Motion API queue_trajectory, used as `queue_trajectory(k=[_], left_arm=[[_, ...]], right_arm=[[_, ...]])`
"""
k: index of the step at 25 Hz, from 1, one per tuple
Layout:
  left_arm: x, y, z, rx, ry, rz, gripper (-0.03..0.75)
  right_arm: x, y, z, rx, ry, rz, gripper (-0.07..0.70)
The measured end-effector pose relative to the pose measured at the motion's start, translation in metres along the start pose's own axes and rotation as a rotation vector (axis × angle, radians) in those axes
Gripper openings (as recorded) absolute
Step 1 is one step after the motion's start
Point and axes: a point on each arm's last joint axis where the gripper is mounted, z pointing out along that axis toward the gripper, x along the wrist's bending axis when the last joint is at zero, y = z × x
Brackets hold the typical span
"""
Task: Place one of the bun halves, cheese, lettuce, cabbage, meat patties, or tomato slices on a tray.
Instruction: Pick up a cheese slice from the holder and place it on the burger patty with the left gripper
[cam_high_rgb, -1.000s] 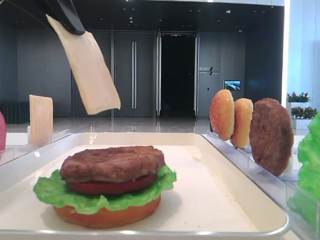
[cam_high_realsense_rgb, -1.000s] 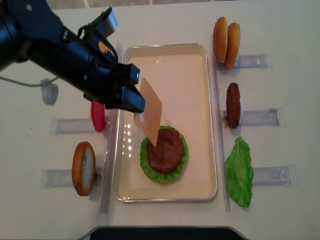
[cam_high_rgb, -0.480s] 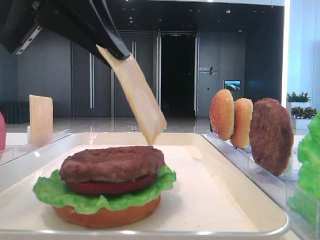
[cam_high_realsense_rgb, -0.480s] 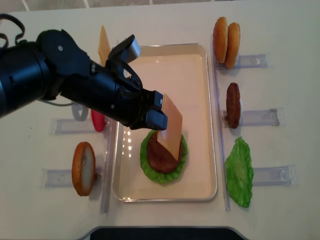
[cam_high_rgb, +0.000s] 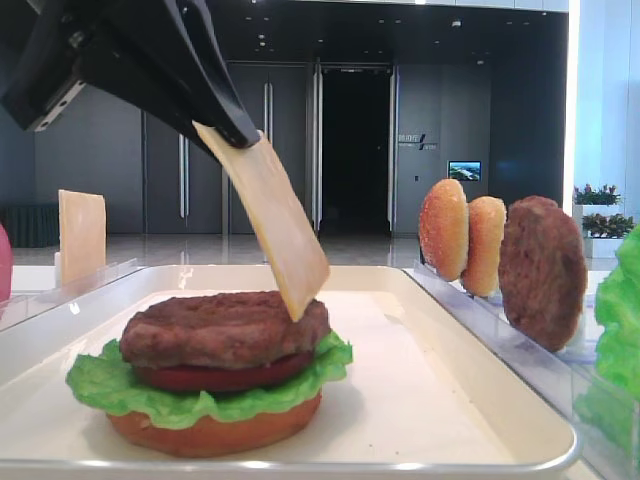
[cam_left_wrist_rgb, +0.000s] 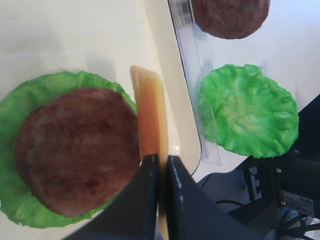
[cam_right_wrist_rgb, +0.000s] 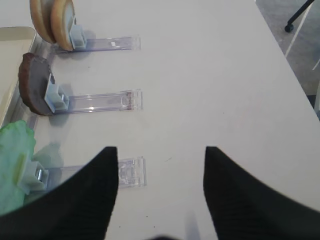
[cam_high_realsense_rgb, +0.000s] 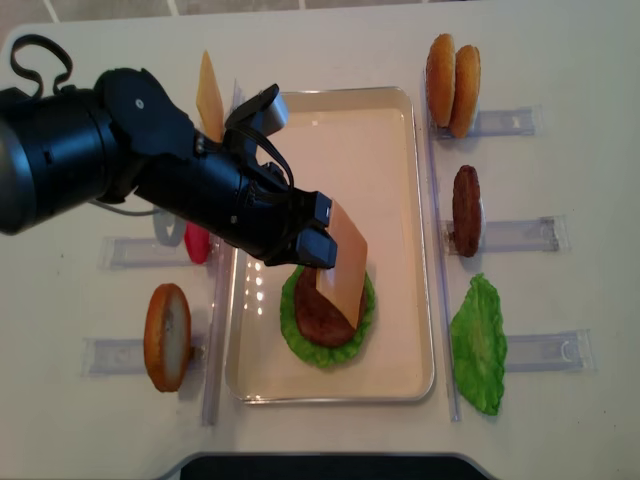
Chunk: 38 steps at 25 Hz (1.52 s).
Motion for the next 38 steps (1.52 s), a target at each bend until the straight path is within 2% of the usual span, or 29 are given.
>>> queue_trajectory(k=[8,12,21,38], left_arm=[[0.003,-0.002,0.0,0.026,0.032,0.043,0.016],[0.006,-0.003,0.0,0.037,0.063,0.047,0.016],[0.009,-0.004,-0.001,0.048,0.097,0.039,0.016],[0.012,-0.005,-0.001,0.053,0.137,-0.003,0.016]], right_arm=[[0.0,0.0,0.0,0.0,0.0,0.0,0.398],[0.0,0.0,0.0,0.0,0.0,0.0,0.398],[0.0,0.0,0.0,0.0,0.0,0.0,0.398],[0.0,0.0,0.0,0.0,0.0,0.0,0.398]])
